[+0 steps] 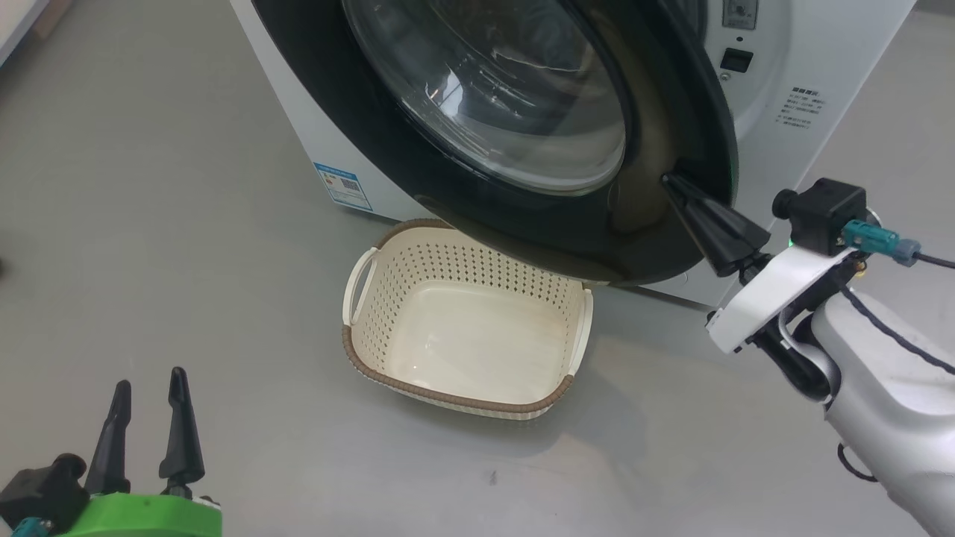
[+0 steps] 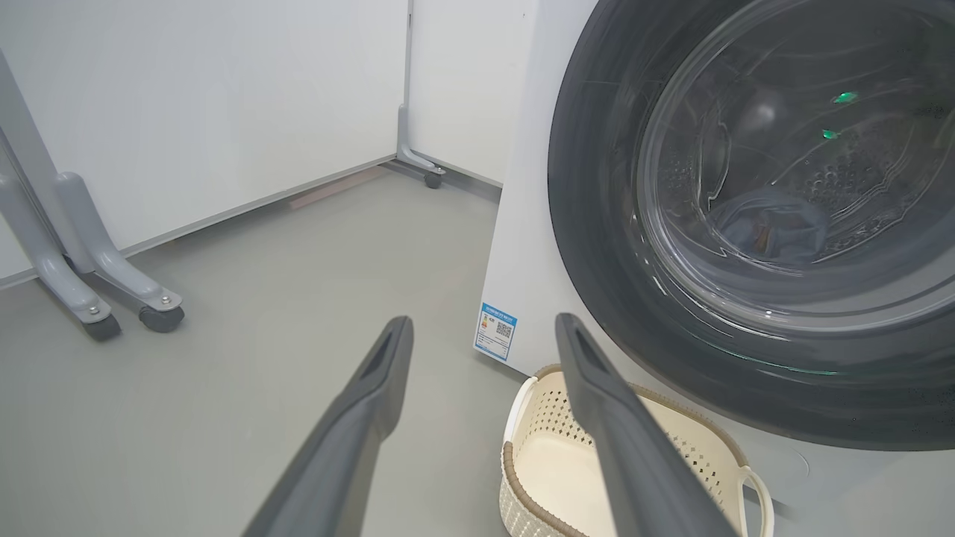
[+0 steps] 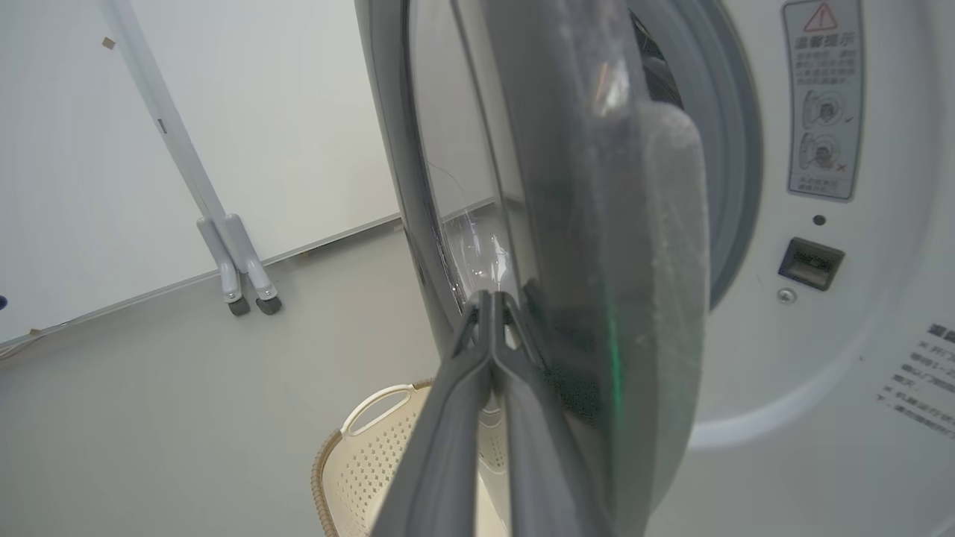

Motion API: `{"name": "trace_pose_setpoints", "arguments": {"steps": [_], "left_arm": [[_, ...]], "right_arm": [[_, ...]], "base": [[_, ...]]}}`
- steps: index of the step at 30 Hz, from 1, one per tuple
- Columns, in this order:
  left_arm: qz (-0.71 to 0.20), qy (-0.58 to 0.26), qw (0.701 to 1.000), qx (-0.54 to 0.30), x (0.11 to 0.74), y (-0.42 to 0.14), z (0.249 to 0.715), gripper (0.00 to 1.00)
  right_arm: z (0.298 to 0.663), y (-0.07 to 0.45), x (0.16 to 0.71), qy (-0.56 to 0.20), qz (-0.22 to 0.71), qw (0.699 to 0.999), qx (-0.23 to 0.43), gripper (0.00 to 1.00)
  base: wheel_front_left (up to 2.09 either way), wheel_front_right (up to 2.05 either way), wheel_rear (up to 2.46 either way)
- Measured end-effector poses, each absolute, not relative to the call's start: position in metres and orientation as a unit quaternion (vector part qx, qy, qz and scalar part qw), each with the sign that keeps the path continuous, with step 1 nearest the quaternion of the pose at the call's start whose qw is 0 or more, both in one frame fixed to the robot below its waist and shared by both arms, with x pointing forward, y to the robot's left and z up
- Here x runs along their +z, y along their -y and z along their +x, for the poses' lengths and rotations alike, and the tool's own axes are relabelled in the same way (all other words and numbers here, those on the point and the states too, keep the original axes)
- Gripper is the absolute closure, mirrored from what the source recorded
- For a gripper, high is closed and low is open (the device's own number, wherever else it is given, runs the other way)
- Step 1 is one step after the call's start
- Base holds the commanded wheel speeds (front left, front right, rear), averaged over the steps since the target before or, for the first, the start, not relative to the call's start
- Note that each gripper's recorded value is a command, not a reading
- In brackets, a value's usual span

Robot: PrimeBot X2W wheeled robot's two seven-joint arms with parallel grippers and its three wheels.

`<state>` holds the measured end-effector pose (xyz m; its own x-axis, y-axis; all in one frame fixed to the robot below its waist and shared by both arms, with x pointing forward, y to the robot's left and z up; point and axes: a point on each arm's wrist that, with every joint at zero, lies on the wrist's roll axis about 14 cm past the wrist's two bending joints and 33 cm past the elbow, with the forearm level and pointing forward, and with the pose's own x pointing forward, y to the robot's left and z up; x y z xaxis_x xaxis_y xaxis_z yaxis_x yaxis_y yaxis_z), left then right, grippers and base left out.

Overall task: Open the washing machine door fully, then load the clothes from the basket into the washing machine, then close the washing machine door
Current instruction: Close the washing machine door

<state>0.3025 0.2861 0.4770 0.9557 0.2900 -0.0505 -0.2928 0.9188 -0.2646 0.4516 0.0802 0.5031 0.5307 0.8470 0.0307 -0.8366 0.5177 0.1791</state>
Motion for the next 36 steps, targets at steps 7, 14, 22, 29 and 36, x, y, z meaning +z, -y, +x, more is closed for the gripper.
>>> {"name": "trace_pose_setpoints", "arguments": {"steps": [7, 14, 22, 29, 36], "left_arm": [[-0.132, -0.004, 0.981, 0.141, 0.478, -0.283, 0.318, 0.0], [-0.135, -0.009, 0.981, 0.139, 0.475, -0.278, 0.33, 0.0], [-0.128, -0.014, 0.98, 0.153, 0.472, -0.287, 0.331, 0.0], [-0.128, -0.015, 0.979, 0.161, 0.471, -0.291, 0.328, 0.0], [-0.131, -0.015, 0.979, 0.158, 0.471, -0.289, 0.328, 0.0]], "right_arm": [[0.491, -0.071, 0.51, -0.021, 0.104, 0.883, 0.457, 1.0], [0.531, -0.058, 0.518, -0.004, 0.098, 0.895, 0.434, 1.0], [0.567, -0.056, 0.521, 0.008, 0.081, 0.902, 0.424, 1.0], [0.566, -0.064, 0.517, 0.001, 0.078, 0.901, 0.428, 1.0], [0.563, -0.061, 0.511, -0.01, 0.066, 0.903, 0.424, 1.0]], "base": [[0.0, 0.0, 0.0], [0.0, 0.0, 0.0], [0.0, 0.0, 0.0], [0.0, 0.0, 0.0], [0.0, 0.0, 0.0]]}}
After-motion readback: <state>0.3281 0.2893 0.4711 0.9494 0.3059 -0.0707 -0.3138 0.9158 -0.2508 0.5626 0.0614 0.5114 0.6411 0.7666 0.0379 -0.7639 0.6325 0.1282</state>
